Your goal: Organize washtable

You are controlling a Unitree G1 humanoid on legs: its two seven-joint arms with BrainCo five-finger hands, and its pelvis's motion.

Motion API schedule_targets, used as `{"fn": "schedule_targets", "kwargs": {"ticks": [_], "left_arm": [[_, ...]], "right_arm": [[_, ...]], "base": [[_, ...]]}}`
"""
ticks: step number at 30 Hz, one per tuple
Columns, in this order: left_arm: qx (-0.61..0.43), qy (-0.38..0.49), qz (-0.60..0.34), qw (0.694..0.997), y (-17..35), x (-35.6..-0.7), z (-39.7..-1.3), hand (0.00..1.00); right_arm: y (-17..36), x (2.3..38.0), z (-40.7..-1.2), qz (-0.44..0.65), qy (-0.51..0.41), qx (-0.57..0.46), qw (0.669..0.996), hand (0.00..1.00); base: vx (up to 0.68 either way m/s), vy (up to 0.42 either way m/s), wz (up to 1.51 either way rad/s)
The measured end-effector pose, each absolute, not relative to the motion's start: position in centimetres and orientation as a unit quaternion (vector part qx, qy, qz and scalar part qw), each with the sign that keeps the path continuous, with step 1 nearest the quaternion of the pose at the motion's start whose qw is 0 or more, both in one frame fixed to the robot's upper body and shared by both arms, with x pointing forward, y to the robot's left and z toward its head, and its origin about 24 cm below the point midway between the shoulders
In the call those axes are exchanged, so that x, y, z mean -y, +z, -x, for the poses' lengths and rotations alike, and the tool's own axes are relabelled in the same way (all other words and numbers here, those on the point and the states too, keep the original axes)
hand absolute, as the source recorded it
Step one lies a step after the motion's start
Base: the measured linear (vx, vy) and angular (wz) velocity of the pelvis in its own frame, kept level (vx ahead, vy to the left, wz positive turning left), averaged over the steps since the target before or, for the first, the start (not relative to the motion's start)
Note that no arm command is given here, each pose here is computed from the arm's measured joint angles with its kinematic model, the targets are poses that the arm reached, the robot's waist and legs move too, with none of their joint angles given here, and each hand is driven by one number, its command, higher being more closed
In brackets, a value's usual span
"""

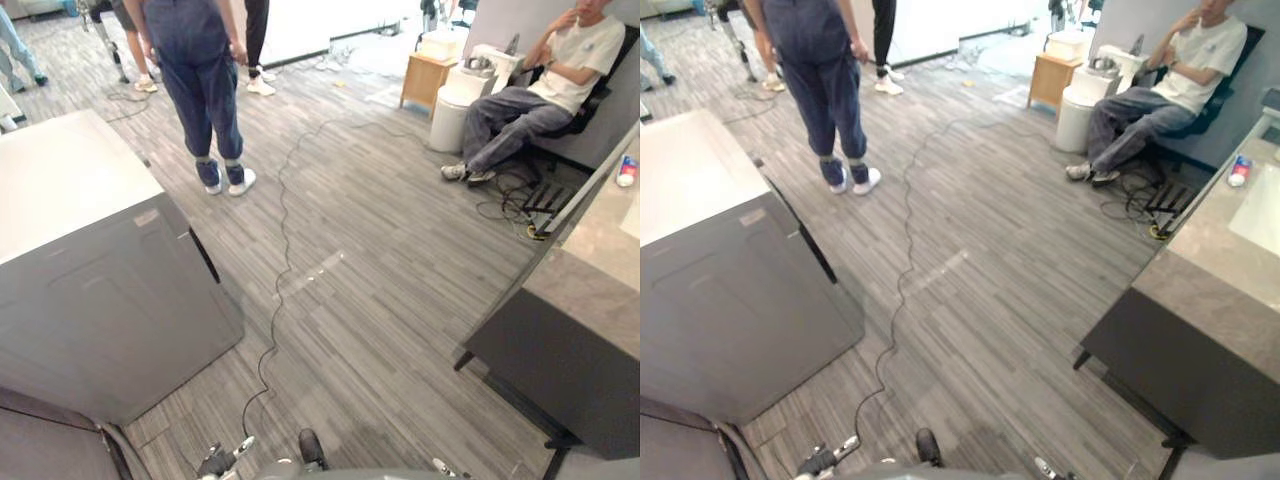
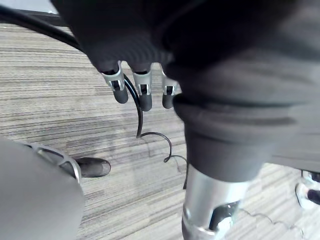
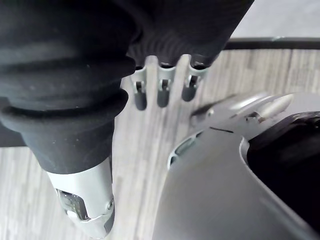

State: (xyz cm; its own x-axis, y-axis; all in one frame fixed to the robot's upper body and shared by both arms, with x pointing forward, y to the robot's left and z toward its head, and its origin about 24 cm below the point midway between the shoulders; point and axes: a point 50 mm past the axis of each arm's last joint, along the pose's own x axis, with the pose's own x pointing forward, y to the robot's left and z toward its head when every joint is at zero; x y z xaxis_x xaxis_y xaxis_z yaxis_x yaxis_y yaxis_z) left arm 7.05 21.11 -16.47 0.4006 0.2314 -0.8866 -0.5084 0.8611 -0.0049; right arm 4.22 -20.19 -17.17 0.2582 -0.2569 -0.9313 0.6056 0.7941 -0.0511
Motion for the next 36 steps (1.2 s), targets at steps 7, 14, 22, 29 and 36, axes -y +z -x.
{"fn": "schedule_targets", "kwargs": {"ticks": [7,14,22,29,36], "left_arm": [[-0.514,0.170,0.106,0.834,-16.6,-20.1,-7.3,0.00],[-0.512,0.160,0.100,0.838,-16.6,-19.8,-7.7,0.00],[-0.514,0.151,0.101,0.839,-16.6,-19.2,-7.6,0.00],[-0.517,0.137,0.096,0.839,-16.7,-18.7,-7.6,0.00],[-0.516,0.128,0.087,0.842,-16.6,-18.7,-8.3,0.00]], "right_arm": [[-17.0,20.9,-4.4,-0.128,-0.258,-0.547,0.786,0.00],[-17.1,21.1,-3.2,-0.117,-0.259,-0.561,0.778,0.00],[-17.2,21.1,-2.9,-0.118,-0.259,-0.569,0.772,0.00],[-17.2,21.5,-2.0,-0.120,-0.272,-0.572,0.764,0.00],[-17.4,21.0,-3.7,-0.142,-0.272,-0.569,0.763,0.00]], "base": [[-0.01,0.031,-0.28],[-0.05,0.038,-0.05],[-0.05,0.035,0.17],[0.05,0.061,-0.16],[0.01,-0.007,0.03]]}}
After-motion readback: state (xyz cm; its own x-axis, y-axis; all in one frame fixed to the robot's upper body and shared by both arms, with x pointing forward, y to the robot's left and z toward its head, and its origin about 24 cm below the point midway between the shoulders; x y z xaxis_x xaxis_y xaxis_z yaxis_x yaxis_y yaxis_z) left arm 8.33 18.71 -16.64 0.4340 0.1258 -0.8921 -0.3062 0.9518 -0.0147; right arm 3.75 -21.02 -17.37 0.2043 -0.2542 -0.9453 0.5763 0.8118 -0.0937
